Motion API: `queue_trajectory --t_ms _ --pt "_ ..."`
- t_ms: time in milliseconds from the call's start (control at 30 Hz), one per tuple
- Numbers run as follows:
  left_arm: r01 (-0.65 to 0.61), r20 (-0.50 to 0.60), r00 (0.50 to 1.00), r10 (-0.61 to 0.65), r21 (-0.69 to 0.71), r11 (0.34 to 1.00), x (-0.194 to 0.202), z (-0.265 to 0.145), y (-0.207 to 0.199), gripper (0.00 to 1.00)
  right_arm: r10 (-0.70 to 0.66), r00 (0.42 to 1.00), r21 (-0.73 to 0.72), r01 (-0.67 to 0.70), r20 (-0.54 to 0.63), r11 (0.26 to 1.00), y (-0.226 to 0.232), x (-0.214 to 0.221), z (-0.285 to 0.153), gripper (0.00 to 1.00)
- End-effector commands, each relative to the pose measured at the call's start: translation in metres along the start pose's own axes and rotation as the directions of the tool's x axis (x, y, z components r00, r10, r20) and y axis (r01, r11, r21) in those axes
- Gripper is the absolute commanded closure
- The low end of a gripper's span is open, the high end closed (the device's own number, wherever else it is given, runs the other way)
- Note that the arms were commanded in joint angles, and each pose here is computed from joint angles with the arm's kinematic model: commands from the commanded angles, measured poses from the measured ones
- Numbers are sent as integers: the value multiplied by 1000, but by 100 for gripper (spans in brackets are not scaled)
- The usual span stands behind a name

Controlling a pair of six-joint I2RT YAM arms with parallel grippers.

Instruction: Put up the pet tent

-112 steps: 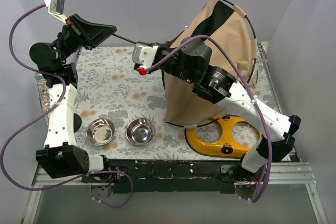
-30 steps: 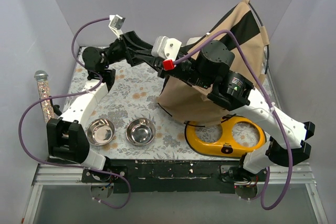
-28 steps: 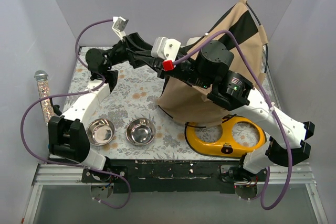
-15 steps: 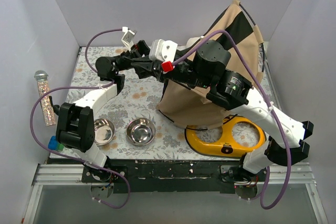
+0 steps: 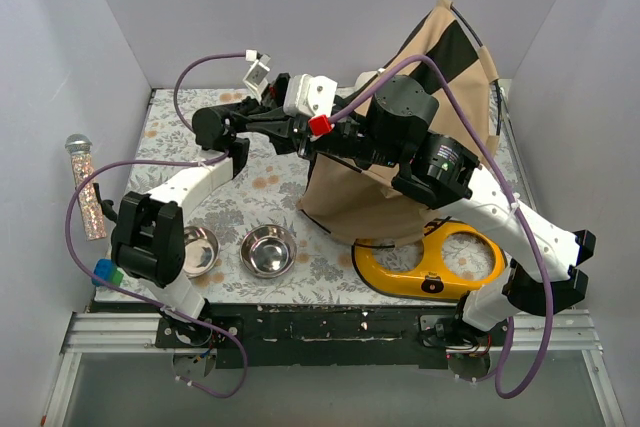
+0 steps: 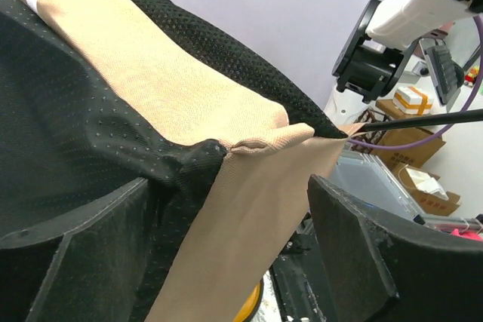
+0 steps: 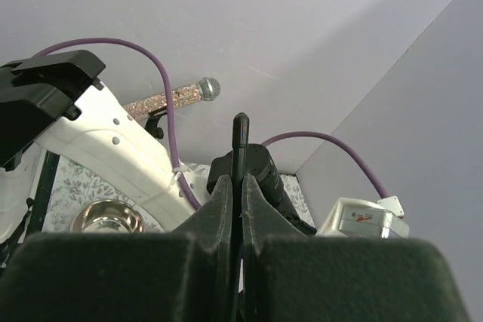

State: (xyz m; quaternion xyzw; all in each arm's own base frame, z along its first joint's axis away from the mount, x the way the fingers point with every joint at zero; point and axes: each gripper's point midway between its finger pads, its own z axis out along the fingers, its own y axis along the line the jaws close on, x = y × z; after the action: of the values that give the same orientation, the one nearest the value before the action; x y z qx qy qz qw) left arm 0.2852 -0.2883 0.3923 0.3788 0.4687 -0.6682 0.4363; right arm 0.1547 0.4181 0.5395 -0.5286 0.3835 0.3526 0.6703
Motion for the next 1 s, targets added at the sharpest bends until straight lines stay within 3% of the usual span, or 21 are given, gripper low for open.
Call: queue_trajectory --t_ms 0,267,600,967 --pt "-64 14 998 63 19 998 -5 7 -2 30 -23 993 26 20 117 999 -12 -42 -6 99" --pt "-59 57 997 59 -2 998 -23 4 -15 100 -2 999 84 -2 49 996 -19 -24 -16 99" --pt "-8 132 991 29 -157 988 -57 -40 0 100 244 955 265 -195 -166 944 -59 45 -64 99" --pt "82 203 978 -37 -221 972 -88 -48 11 100 382 863 138 -356 -331 924 7 106 -101 99"
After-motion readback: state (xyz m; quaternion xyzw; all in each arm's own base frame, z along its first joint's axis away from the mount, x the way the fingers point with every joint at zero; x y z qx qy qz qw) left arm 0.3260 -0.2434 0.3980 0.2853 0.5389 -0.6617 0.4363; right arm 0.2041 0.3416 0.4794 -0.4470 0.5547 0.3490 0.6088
